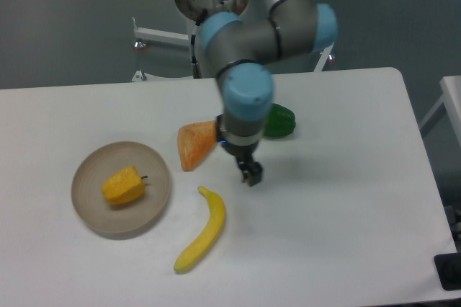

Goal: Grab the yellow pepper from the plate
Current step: 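Move the gripper over to the yellow pepper on the plate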

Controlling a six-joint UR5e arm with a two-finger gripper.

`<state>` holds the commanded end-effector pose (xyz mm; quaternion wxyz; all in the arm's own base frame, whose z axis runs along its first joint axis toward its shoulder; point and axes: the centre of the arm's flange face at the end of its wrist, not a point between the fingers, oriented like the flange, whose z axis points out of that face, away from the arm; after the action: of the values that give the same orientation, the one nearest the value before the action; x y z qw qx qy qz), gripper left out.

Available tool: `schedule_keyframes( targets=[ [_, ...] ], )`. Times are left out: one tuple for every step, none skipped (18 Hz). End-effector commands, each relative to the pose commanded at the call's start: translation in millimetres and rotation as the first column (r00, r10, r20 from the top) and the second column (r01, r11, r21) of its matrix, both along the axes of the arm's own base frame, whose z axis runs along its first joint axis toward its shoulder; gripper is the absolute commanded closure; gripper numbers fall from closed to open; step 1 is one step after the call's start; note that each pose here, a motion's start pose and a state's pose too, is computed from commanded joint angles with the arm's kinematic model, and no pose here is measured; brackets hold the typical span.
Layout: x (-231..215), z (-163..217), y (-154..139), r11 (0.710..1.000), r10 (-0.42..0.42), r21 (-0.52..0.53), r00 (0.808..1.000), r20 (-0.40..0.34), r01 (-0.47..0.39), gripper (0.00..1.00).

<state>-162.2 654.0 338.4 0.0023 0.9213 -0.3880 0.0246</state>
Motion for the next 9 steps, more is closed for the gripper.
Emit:
schedule_keyframes(
  targets=[
    [14.1,-0.7,3.0,1.000,-0.002,-0.003,1.000,-0.001,0.002,0.00],
    [34.4,-1.5,6.9,1.000,-0.005,-0.005,1.000,-0.001,0.005,0.00],
    [46.6,-3.0,9.3,1.000,-0.005,-0.008,1.000,-0.001,0.005,0.00],
    [56.8,-4.4,10.5,1.000,0.001,-0.011,1.000,-0.003,-0.001,0.00],
    [67.2,-5.5,11.7,1.000,0.009,-0.011,1.000,-0.004,-0.009,0.00],
    [80.3,-6.5,13.7,1.000,0.016,-0.014,1.000,-0.004,-0.017,0.00],
    [92.9,-11.3,16.6,1.000,0.015,-0.020,1.000,-0.007,-0.015,0.00],
    [100.4,-15.0,20.0,1.000,0.022,-0.015,1.000,-0.009,-0.023,0.00],
    [109.7,-21.9,28.2,0.999,0.032,0.017,0.999,-0.018,-0.032,0.00]
  ],
)
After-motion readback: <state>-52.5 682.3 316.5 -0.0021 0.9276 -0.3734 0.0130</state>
